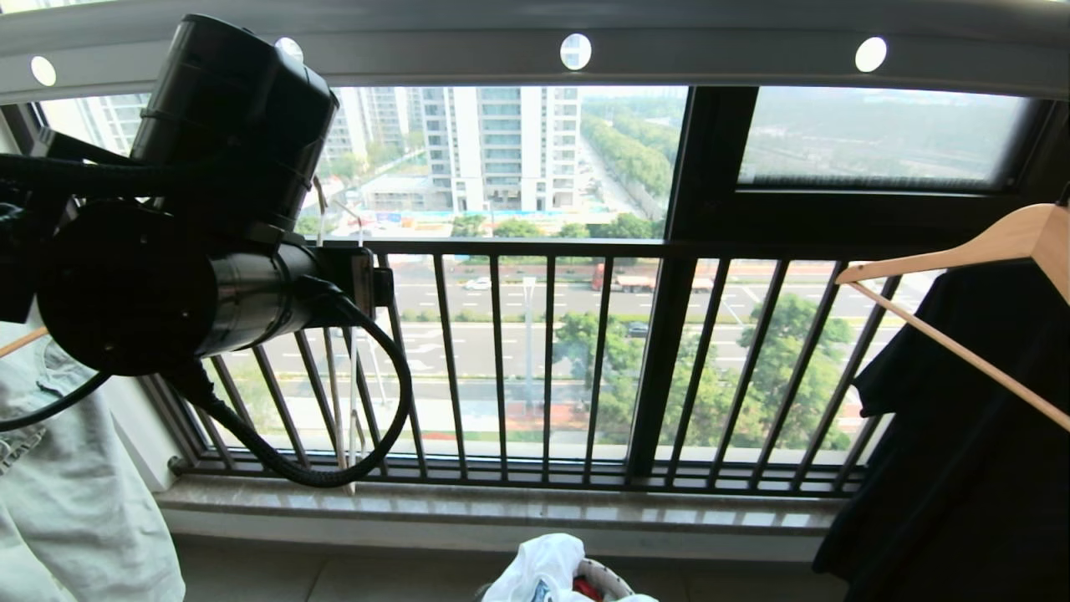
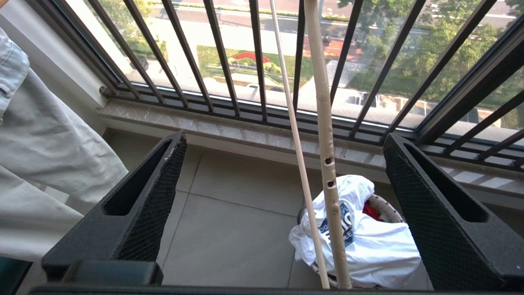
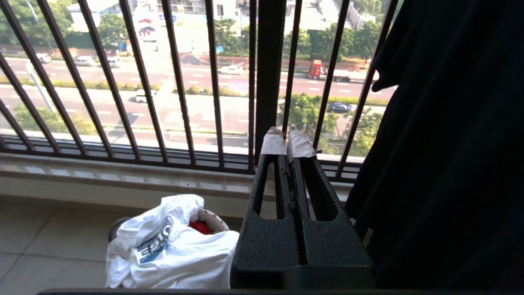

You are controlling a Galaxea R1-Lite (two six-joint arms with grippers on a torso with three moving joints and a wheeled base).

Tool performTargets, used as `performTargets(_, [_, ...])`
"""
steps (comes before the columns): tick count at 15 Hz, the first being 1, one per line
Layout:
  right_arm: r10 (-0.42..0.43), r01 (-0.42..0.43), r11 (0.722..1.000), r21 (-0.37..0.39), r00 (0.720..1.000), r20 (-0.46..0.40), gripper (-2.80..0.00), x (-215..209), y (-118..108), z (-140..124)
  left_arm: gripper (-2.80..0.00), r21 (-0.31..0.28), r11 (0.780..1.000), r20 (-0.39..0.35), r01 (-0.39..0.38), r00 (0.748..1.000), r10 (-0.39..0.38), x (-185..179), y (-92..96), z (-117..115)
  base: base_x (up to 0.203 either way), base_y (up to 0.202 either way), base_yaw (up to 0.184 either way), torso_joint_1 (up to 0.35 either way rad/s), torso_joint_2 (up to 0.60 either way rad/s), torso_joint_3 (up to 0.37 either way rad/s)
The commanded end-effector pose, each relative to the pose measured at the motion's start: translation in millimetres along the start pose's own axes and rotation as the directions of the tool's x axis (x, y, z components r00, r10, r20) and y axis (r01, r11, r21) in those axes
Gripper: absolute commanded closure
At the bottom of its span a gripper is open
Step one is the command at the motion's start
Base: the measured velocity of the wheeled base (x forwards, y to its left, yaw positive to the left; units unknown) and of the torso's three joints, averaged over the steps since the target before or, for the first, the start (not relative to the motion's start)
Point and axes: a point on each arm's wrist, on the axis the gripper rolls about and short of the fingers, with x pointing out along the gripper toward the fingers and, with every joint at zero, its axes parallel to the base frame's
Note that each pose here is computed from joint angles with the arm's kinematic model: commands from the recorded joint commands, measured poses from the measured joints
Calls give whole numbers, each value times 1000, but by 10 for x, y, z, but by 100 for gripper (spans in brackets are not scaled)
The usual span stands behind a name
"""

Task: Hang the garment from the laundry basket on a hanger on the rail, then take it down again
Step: Pick up the clothes rack on the clothesline

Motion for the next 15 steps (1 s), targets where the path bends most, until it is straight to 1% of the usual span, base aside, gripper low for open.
performTargets(1, [1,-1,1000,0,1000,-1,0,1,0,0,-280,-3,1000,1,-5,1000,5,-3,6,2,0,0,0,0,0,0])
performTargets(2, [1,-1,1000,0,1000,-1,0,1,0,0,-16,-2,1000,0,-5,1000,5,-3,8,0,0,0,0,0,0,0])
performTargets(3, [1,-1,1000,-1,1000,-1,0,1,0,0,0,-2,1000,0,-5,1000,5,-3,8,0,0,0,0,0,0,0])
performTargets(15, [1,-1,1000,-1,1000,-1,0,1,0,0,0,-4,1000,5,-13,1000,13,-13,19,5,0,0,0,0,0,0])
